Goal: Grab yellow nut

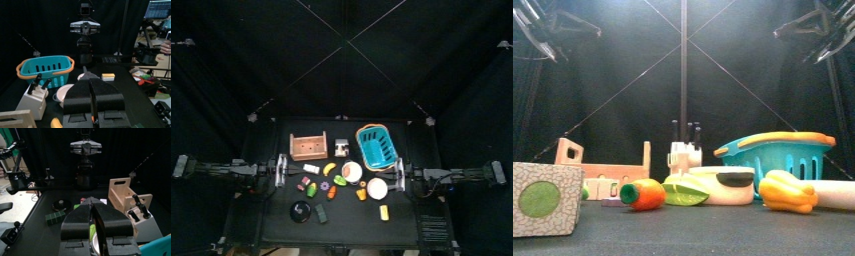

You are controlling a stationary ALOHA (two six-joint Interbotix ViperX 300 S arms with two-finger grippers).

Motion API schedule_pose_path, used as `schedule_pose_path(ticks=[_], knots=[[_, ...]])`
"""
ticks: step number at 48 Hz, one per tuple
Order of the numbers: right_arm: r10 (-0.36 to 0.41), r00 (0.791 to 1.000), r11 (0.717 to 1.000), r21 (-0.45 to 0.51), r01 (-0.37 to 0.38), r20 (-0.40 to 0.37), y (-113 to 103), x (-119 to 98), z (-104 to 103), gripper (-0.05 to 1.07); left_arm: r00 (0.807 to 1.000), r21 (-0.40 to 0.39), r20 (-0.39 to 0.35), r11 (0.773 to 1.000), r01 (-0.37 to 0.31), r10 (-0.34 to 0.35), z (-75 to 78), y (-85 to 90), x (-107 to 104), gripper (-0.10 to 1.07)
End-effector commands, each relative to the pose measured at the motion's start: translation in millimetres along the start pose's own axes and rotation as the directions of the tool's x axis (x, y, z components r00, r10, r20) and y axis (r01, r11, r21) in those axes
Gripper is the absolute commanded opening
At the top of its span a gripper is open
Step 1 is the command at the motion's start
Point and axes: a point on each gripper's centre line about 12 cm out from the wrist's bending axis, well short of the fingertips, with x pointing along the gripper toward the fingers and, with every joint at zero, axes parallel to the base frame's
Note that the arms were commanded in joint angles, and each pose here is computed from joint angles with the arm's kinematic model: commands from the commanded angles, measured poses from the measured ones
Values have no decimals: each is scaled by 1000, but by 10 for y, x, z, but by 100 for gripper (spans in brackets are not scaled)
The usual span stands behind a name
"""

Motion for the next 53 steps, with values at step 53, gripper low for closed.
schedule_pose_path(ticks=[53], knots=[[-96,817,942,213,259,-568,-283,480,-769,3,989,-44,-149,999,11,-18,-417,-70,508,-2]])
